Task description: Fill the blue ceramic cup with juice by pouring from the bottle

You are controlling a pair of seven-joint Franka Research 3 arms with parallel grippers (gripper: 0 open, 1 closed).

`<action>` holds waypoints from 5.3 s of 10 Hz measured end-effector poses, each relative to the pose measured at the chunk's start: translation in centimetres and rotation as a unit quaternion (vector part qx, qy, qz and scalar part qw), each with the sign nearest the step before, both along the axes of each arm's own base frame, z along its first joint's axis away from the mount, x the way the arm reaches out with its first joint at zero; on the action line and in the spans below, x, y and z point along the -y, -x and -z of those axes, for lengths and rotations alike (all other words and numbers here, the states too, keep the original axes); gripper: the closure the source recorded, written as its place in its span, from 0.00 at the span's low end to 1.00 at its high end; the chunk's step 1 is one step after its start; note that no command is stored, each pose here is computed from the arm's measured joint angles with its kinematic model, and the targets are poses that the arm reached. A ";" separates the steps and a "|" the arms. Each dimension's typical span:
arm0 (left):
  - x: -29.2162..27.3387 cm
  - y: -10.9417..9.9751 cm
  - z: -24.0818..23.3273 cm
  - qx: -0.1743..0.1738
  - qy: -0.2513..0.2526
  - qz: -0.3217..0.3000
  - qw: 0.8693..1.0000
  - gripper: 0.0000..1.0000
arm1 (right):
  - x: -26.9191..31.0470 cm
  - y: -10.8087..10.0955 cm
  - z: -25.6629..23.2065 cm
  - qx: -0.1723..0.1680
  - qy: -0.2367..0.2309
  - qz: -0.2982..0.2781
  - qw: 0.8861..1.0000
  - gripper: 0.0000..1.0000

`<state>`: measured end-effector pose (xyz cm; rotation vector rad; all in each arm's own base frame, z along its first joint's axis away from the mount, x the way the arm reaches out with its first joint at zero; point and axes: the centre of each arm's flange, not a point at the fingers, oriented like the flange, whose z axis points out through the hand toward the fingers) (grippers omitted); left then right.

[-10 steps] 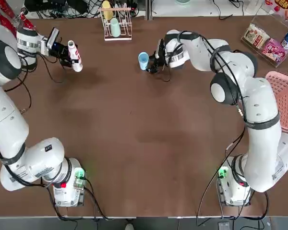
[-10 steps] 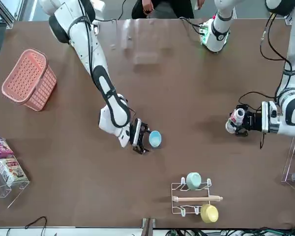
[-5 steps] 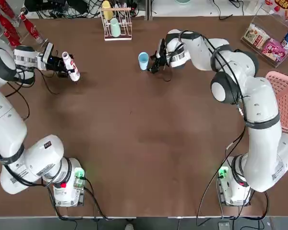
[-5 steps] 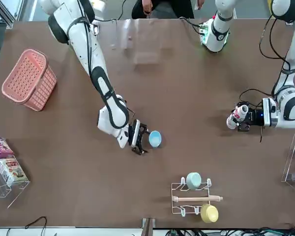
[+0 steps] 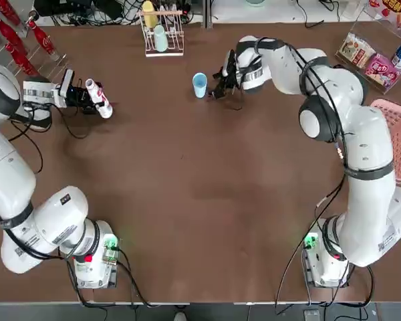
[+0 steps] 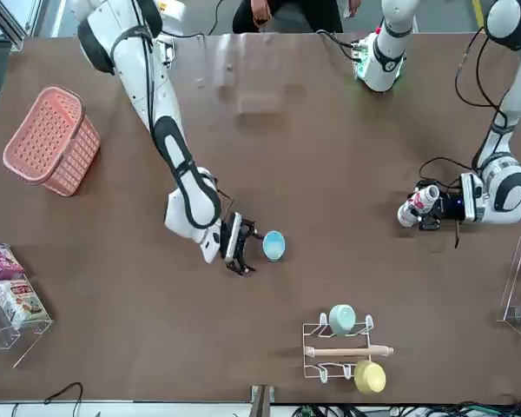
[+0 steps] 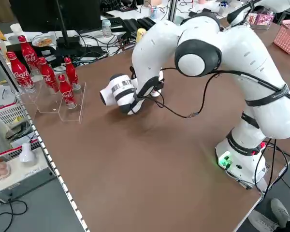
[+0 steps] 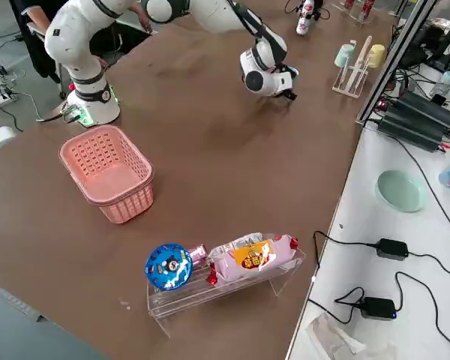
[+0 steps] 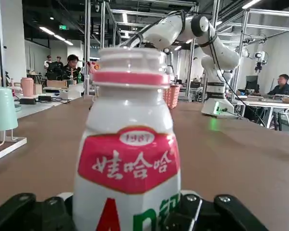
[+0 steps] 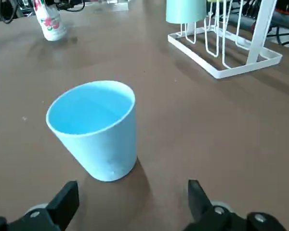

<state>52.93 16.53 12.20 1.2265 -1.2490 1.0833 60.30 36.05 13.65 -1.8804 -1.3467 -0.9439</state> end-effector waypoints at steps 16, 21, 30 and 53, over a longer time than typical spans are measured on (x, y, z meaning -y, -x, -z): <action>-1.5 -0.5 0.8 0.009 -0.016 0.012 1.000 0.00 | 15.3 -7.1 -18.7 -0.087 0.246 0.145 0.954 0.00; -5.6 -0.1 -0.1 0.021 -0.054 0.017 0.998 0.00 | 13.3 -8.2 -25.9 -0.204 0.222 0.354 0.885 0.00; -5.8 -7.7 -20.3 -0.012 -0.268 0.050 0.962 0.00 | 23.1 -8.3 -37.5 -0.333 0.272 0.430 0.794 0.00; 20.3 -8.8 -45.3 -0.458 -0.472 -0.529 0.536 0.00 | 36.9 3.5 -50.0 -0.348 0.314 0.524 0.711 0.00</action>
